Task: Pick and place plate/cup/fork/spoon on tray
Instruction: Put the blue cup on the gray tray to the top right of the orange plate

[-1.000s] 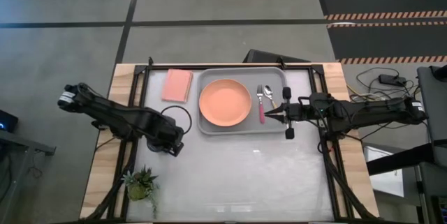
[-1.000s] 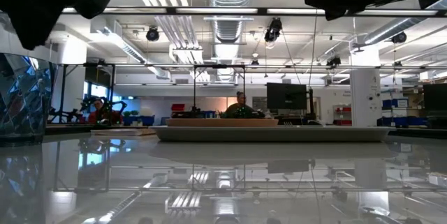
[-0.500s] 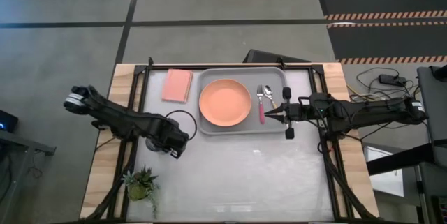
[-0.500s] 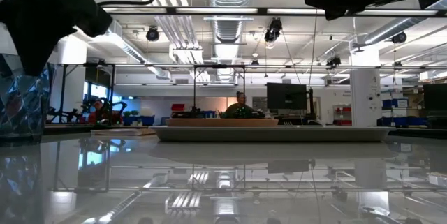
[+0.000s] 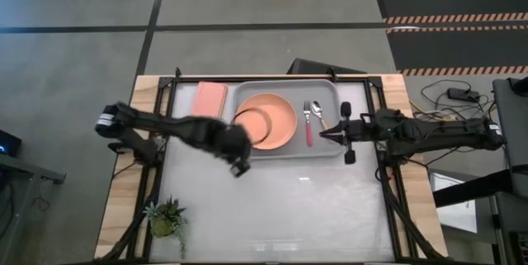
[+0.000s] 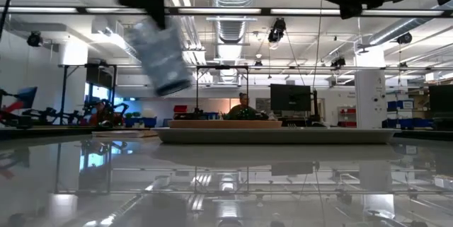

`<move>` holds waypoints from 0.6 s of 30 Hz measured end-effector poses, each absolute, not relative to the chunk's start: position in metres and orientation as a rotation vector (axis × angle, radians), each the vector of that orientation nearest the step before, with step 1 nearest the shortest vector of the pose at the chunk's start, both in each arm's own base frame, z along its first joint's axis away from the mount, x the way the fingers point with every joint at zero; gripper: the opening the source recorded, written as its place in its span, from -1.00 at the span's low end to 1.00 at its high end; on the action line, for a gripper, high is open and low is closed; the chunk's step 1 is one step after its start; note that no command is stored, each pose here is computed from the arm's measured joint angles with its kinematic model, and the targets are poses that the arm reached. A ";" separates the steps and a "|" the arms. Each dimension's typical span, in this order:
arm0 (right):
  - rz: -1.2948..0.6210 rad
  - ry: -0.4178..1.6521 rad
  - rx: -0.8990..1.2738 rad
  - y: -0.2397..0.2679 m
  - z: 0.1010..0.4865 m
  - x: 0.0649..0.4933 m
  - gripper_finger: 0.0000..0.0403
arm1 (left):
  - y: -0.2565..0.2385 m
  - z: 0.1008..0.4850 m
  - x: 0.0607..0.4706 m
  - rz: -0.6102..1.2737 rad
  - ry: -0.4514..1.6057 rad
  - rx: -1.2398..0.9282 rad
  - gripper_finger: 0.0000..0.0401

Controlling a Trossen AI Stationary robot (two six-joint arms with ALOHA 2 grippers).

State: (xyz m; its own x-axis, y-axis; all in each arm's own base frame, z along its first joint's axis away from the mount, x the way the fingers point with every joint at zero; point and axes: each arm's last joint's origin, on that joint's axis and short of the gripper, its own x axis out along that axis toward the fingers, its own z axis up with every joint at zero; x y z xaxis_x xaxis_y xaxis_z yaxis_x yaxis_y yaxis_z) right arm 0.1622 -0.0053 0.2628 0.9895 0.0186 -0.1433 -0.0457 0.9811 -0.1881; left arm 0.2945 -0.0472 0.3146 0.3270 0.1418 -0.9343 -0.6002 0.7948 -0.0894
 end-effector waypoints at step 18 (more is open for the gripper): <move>0.071 -0.012 -0.119 -0.001 0.267 0.106 -0.94 | 0.093 0.340 0.417 0.273 0.840 0.007 -1.00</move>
State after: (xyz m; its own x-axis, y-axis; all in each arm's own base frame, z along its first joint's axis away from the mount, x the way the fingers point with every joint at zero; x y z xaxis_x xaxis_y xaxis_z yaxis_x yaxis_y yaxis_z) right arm 0.1059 -0.0013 0.2674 0.9974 0.0718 0.0073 -0.0705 0.9904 -0.1192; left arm 0.4173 0.0934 0.3402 0.6346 0.2413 -0.7342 -0.2359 0.9652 0.1133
